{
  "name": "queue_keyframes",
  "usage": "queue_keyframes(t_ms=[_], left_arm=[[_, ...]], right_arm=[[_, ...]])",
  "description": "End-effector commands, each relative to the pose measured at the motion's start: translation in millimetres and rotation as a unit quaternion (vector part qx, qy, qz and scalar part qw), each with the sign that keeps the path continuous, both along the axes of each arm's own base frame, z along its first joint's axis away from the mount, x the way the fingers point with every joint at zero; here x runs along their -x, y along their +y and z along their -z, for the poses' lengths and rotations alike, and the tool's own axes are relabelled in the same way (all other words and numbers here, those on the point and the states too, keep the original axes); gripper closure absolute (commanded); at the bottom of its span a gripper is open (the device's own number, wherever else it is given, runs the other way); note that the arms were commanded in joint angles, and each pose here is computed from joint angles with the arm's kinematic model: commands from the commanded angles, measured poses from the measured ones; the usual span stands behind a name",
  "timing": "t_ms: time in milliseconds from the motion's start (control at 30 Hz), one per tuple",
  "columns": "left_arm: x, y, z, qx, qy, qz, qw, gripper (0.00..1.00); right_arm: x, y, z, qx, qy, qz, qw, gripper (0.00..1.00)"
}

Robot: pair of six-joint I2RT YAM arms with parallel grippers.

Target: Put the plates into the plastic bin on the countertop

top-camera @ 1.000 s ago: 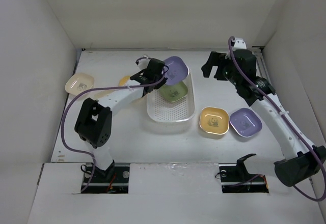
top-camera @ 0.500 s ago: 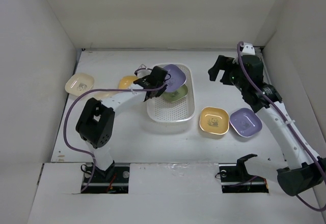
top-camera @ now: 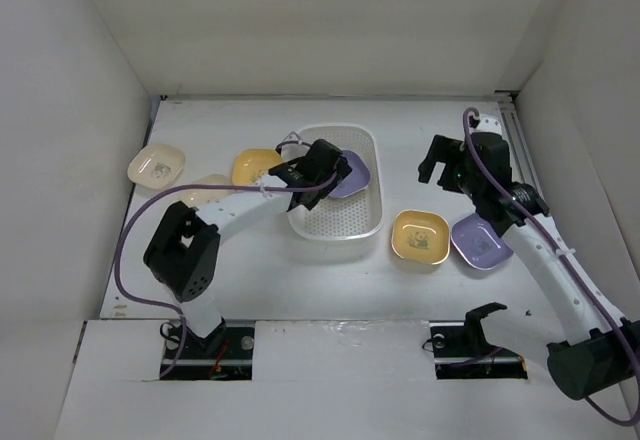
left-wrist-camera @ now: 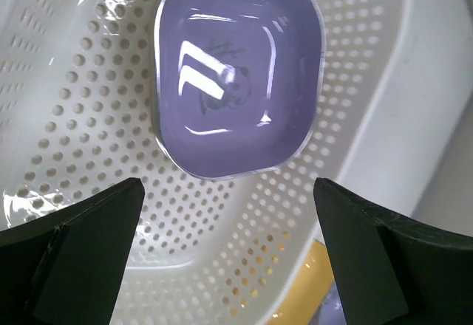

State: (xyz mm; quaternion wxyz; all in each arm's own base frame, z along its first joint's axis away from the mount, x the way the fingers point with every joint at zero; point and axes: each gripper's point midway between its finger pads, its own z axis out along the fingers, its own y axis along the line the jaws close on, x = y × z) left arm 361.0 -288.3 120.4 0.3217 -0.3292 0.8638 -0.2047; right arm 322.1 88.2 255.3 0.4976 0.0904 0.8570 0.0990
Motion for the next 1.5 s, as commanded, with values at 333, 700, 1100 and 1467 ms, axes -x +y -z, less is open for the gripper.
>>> queue_keyframes(t_ms=[333,700,1100,1467], left_arm=[[30,57,-153,-0.024,-0.171,0.001,0.985,0.0],[59,96,-163,-0.071,-0.19,0.034,0.979,0.0],[68,112,-176,-0.076,-0.216,0.044,0.972,0.0],[77,118,-181,-0.054,-0.239,0.041,0.969,0.0]], right_arm=[[56,-22,117,-0.055,0.147,0.089,0.984,0.0],[92,-20,173,-0.102,0.216,0.127,0.963,0.04],[96,-24,200,-0.09,0.259,0.157,0.949,0.14],[89,-22,219,-0.071,0.307,0.162,0.935,0.6]])
